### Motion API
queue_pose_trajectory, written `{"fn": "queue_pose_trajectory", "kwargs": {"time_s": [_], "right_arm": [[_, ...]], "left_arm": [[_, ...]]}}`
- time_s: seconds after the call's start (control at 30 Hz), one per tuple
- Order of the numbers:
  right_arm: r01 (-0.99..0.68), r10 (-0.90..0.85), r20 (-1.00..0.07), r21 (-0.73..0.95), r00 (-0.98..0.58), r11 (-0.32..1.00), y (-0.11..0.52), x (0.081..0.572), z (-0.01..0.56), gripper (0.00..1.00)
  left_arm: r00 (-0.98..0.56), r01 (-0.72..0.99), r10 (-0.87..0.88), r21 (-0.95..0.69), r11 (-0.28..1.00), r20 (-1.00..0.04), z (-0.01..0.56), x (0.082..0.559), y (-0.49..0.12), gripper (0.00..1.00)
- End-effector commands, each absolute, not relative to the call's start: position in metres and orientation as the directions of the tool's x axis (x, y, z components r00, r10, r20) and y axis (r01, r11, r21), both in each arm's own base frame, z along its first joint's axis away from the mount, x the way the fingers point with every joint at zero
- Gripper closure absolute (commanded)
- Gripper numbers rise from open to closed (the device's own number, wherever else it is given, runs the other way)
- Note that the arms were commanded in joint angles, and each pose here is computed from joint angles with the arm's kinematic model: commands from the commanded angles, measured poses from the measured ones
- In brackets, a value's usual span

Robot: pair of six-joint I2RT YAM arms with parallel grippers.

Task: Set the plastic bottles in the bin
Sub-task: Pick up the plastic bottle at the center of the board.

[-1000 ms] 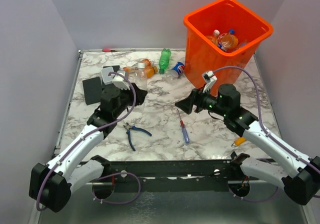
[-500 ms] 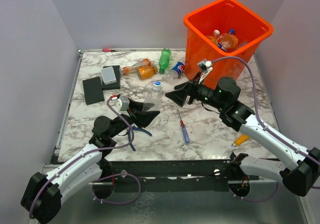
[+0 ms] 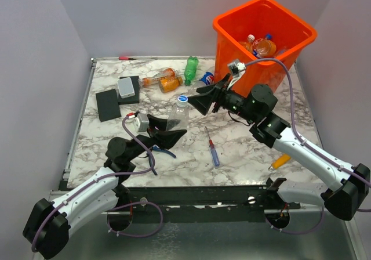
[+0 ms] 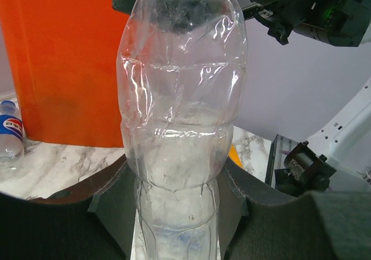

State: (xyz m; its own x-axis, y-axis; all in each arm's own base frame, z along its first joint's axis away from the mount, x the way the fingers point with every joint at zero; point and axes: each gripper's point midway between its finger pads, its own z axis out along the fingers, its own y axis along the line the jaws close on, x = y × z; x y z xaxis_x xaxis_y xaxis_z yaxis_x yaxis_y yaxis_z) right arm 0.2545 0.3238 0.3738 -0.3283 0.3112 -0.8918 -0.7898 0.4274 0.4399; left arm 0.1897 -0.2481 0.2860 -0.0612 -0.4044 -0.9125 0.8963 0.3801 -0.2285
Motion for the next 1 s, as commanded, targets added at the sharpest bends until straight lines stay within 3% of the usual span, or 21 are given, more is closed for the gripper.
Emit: {"fn": "queue_pose_trajectory", "kwargs": {"time_s": [0.0,0.13,0.37,0.97], "right_arm": [[-0.870,0.347,-0.899,0.380,-0.267,0.315,0.331,0.232,0.410,0.19],[-0.883,0.337,-0.907,0.357,-0.252,0.303,0.334,0.225,0.418,0.19],[-0.847,0.177,-0.933,0.360,-0.315,0.391,0.363,0.239,0.385,0.19],[-0.825,0.078,-0.922,0.374,-0.378,0.423,0.372,0.236,0.355,0.40]], "left_arm": [[-0.033,0.894,-0.414,-0.213,0.395,-0.909,0.290,0.192,-0.247,0.72],[-0.042,0.894,-0.410,-0.217,0.392,-0.911,0.288,0.193,-0.248,0.72],[-0.044,0.892,-0.414,-0.223,0.394,-0.909,0.289,0.193,-0.248,0.72],[-0.058,0.887,-0.403,-0.232,0.399,-0.914,0.283,0.195,-0.250,0.71]]}}
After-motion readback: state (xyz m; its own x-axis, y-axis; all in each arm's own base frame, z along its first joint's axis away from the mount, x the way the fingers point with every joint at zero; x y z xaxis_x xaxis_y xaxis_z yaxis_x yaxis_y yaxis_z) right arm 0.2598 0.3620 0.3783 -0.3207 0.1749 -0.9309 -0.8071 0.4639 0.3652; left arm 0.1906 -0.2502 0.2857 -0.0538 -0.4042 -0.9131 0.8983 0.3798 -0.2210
